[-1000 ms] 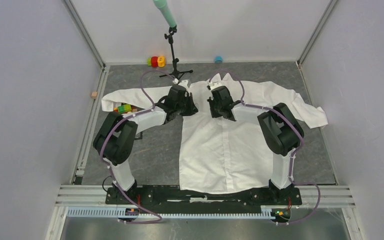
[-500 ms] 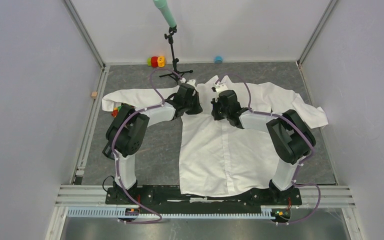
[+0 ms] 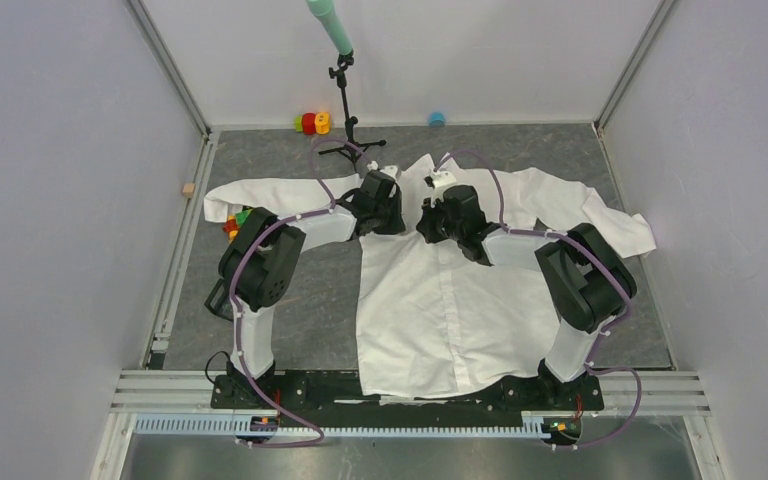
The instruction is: Pin the brooch onto the clothing
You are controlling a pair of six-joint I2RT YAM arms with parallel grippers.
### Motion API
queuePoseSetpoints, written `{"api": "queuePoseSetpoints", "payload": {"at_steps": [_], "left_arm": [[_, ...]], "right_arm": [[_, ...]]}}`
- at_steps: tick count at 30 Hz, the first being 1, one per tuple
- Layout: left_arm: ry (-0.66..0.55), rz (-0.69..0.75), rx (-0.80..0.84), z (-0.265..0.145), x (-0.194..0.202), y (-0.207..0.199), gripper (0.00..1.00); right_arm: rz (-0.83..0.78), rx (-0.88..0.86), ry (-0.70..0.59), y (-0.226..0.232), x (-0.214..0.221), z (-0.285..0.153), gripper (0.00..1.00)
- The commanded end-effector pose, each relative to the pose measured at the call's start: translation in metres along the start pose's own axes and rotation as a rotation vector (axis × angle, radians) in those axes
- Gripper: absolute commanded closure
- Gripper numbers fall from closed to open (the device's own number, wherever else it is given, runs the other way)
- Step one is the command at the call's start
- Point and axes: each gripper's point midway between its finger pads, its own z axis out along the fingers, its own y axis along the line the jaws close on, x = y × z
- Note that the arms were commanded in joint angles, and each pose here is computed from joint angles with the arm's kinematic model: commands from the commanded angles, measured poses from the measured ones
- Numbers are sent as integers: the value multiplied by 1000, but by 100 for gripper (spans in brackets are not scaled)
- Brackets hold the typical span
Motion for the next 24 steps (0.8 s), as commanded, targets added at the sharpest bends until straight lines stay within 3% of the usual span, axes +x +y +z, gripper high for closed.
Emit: {"api": "queuePoseSetpoints", "payload": {"at_steps": [1, 24], "left_arm": [[0, 85, -12, 4, -5, -3, 98], [22, 144, 54, 3, -1, -19, 98]], "right_arm": [[-10, -85, -109, 18, -31, -9, 100], [-30, -170, -55, 27, -9, 8, 100]]}}
